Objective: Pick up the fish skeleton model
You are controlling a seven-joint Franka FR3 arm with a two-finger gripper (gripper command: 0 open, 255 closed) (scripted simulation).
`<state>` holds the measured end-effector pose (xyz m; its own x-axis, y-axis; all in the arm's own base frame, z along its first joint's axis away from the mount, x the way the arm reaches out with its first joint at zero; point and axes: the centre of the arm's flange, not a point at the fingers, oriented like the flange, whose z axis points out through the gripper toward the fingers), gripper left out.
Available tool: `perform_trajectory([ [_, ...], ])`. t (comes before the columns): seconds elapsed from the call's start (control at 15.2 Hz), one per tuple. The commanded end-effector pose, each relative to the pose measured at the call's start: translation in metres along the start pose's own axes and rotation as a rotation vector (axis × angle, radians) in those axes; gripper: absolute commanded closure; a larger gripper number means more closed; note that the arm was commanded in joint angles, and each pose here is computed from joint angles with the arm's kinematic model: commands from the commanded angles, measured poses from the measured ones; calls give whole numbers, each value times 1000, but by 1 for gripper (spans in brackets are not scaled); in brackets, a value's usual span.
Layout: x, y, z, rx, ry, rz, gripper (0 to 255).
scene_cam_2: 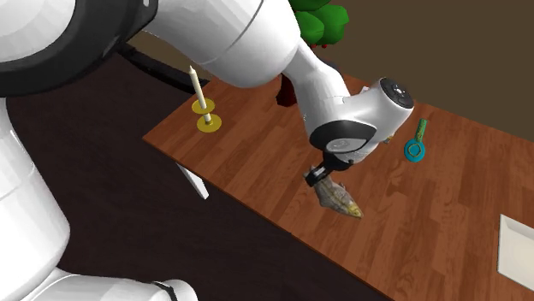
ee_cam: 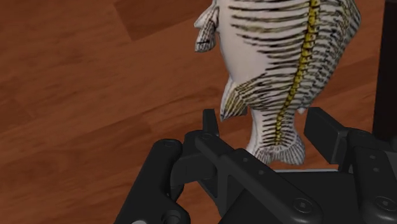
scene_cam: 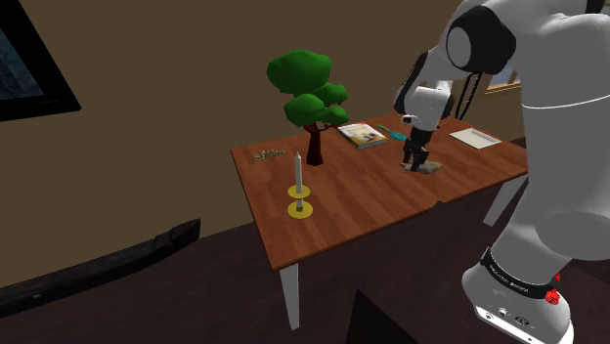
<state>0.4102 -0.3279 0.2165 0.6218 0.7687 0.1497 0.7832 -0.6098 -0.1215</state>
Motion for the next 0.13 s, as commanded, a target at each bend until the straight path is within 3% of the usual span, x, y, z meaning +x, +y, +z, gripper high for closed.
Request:
perform_trajectory([
  [0.0, 1, -1, -6, 0, 0, 0, 255],
  [0.07, 1, -1, -6, 0, 0, 0, 255],
])
